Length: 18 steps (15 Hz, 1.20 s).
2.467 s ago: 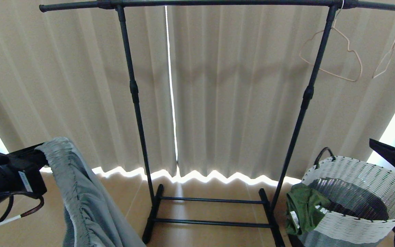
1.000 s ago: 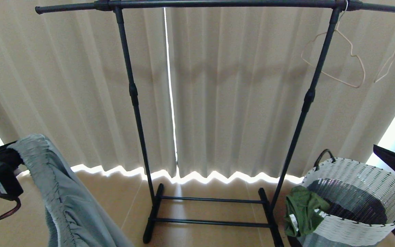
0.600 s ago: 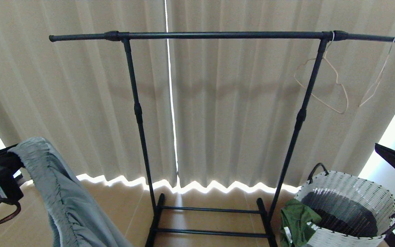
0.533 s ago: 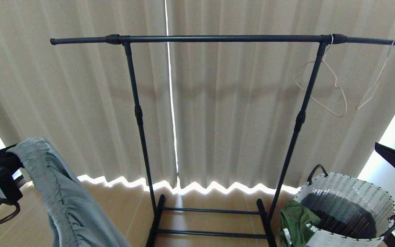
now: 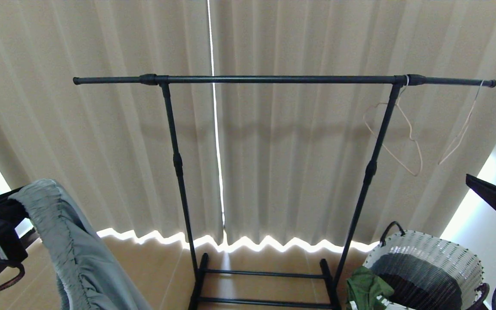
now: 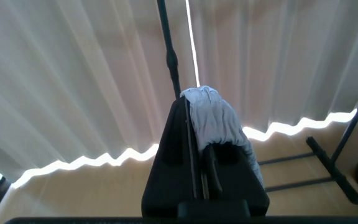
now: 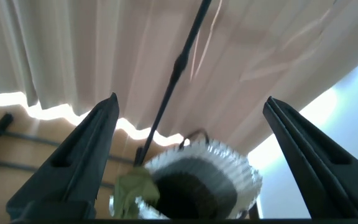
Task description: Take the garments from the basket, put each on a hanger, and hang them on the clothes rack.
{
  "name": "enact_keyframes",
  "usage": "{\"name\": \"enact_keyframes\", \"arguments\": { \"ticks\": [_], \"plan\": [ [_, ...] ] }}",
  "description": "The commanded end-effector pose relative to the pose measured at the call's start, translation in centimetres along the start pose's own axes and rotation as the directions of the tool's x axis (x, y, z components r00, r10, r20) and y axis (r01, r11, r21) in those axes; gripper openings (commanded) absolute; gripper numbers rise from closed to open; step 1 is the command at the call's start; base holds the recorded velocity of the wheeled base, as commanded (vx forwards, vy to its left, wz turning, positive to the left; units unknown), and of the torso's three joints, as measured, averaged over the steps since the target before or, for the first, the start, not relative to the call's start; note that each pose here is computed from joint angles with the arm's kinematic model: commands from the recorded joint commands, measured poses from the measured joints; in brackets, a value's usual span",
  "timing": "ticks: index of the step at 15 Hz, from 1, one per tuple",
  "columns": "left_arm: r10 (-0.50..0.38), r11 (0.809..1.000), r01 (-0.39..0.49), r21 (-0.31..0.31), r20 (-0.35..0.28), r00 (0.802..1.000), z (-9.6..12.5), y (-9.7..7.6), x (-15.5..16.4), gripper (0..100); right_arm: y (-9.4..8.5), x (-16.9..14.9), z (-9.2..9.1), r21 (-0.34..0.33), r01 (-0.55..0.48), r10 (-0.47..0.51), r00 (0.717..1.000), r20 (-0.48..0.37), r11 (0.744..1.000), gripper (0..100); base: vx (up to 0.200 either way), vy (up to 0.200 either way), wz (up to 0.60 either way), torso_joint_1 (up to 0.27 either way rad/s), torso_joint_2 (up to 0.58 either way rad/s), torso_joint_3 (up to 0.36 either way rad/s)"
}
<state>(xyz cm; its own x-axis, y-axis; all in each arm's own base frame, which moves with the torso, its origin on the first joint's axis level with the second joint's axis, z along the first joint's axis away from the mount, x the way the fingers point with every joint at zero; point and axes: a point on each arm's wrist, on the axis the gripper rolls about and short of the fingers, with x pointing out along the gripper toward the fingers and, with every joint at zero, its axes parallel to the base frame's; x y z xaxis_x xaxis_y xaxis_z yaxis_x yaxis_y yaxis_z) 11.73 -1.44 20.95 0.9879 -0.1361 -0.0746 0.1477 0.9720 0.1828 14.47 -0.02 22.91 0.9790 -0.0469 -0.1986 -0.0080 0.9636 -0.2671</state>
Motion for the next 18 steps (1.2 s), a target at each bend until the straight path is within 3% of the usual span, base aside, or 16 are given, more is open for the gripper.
{"name": "enact_keyframes", "arguments": {
  "ticks": [1,13,18],
  "plan": [
    [0.001,1.0,-0.001,-0.002,0.002,1.0,0.0,0.0,-0.09,0,0.05,0.29,-0.17,-0.001,-0.004,0.004,1.0,-0.012,1.0,100,0.0,0.0,0.0,0.178,-0.5,-0.281],
    [-0.032,0.999,0.031,0.003,0.038,0.999,0.34,-0.06,-0.63,0,0.11,0.7,-0.19,0.044,-0.009,0.01,1.0,-0.023,0.999,100,0.0,0.0,0.0,0.025,-0.06,-0.035],
    [-0.032,0.999,0.03,0.038,0.037,0.999,0.18,-0.08,-0.77,0,0.08,0.73,-0.08,0.045,-0.009,0.01,1.0,-0.02,0.999,100,0.0,0.0,0.0,0.0,0.0,0.0]
  ]
}}
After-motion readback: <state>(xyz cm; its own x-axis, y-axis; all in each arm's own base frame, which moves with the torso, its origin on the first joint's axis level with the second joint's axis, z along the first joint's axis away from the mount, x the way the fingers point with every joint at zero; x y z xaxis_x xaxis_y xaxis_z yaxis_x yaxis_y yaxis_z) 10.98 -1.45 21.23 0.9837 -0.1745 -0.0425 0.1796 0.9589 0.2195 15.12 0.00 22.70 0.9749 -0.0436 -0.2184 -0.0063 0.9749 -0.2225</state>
